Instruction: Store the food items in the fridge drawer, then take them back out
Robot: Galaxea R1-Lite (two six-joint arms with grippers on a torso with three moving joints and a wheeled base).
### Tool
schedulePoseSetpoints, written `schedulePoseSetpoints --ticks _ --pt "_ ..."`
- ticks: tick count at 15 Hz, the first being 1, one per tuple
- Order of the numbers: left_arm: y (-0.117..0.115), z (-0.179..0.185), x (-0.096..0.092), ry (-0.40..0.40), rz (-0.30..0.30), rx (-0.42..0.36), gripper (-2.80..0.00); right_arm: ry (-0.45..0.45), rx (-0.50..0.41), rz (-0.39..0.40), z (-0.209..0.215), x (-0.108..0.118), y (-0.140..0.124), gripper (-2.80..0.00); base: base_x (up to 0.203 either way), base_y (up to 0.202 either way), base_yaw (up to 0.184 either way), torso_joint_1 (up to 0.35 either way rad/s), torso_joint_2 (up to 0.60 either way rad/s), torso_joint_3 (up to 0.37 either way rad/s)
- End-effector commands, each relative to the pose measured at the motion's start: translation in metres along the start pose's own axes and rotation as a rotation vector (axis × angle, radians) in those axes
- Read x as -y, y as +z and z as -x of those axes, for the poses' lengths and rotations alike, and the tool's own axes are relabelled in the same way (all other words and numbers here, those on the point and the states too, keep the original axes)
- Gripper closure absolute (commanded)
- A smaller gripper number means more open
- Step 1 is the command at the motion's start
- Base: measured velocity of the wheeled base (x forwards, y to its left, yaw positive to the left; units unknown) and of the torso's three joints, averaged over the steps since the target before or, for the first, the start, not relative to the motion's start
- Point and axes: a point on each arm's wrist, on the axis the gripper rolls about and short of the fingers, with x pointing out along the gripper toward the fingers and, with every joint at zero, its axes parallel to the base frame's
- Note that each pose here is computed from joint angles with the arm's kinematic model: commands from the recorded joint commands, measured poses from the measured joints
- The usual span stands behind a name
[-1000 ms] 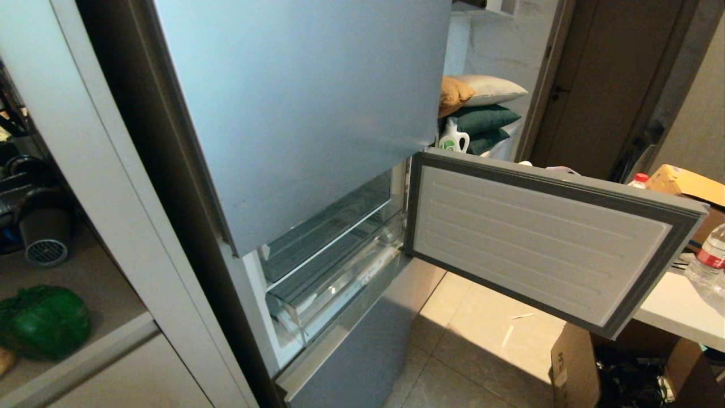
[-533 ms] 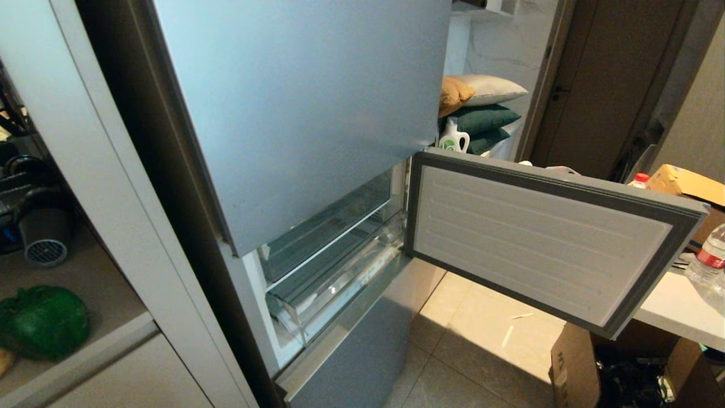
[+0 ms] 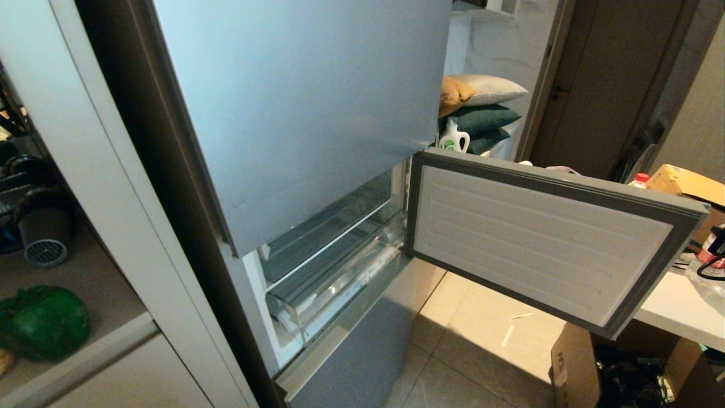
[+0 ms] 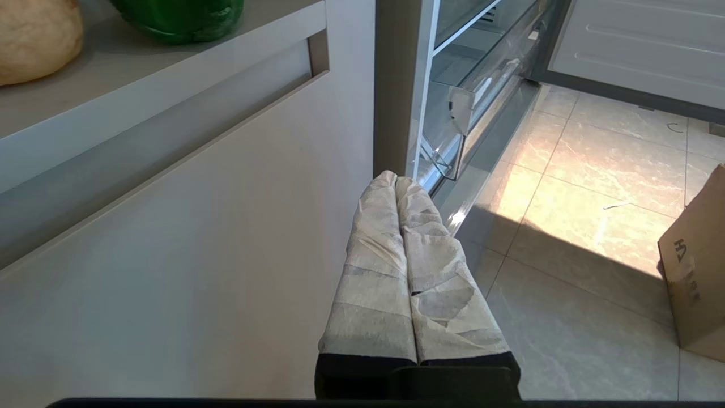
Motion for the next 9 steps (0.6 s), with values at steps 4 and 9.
schedulePoseSetpoints --ticks 4,9 --pt "0.000 0.000 0.000 0.000 0.000 0.000 0.00 0.101 0.026 0.018 -0.009 -0.017 0.001 0.00 0.000 0.000 0.000 0.000 0.00 0.000" --pt "0.000 0.000 0.000 0.000 0.000 0.001 0.00 0.127 -0.011 0.006 0.002 -0.035 -0.002 0.00 0.000 0.000 0.000 0.000 0.00 0.000"
